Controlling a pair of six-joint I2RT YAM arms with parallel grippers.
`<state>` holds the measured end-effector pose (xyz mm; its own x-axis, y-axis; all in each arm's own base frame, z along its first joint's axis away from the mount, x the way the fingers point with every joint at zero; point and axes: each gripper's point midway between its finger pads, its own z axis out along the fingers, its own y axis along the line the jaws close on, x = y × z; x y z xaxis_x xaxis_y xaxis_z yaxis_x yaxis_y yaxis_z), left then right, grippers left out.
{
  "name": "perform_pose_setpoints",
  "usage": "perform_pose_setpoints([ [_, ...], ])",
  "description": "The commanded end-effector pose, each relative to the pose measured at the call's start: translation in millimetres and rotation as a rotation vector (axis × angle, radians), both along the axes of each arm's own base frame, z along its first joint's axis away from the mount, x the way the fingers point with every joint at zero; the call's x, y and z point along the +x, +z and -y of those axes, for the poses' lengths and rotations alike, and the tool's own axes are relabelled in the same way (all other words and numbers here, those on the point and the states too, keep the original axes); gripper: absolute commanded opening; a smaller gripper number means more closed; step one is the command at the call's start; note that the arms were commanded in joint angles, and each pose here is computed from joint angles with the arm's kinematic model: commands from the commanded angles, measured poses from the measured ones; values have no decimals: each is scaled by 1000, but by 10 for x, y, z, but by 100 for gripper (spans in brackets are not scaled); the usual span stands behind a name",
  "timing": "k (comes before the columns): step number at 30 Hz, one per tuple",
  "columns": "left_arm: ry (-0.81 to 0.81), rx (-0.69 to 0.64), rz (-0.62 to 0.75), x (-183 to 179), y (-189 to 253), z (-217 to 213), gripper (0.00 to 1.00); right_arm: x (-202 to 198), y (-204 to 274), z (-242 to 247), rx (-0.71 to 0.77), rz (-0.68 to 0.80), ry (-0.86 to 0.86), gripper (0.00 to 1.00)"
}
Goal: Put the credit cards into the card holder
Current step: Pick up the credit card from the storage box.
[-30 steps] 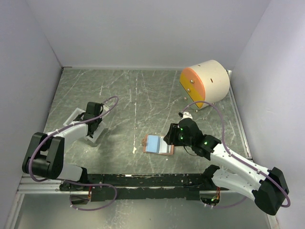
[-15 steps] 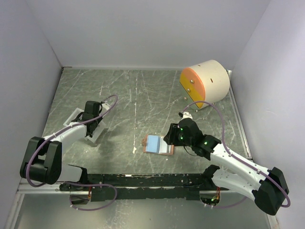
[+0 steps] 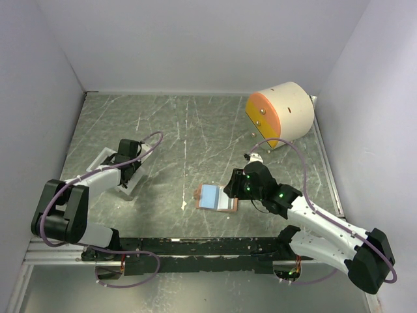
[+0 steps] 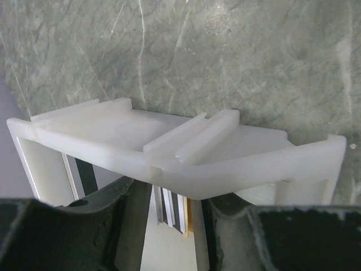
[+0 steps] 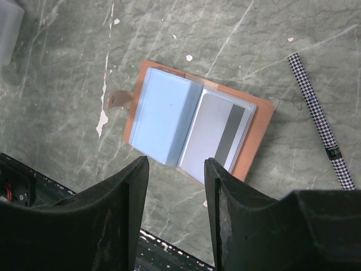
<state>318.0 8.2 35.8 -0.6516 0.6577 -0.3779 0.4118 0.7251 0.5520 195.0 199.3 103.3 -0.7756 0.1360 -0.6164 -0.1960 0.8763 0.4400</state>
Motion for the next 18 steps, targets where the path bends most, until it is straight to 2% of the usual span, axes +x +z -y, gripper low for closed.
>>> perform_pose_setpoints([
  [1, 33, 64, 33, 64, 86, -128, 42, 19, 40, 39, -5, 21, -12, 45],
  [7, 76, 128, 114, 135, 277, -252, 40, 30, 61, 40, -12, 25, -9, 45],
  [18, 109, 212, 148, 228, 346, -372, 37, 27, 90, 63, -11, 29, -19, 45],
])
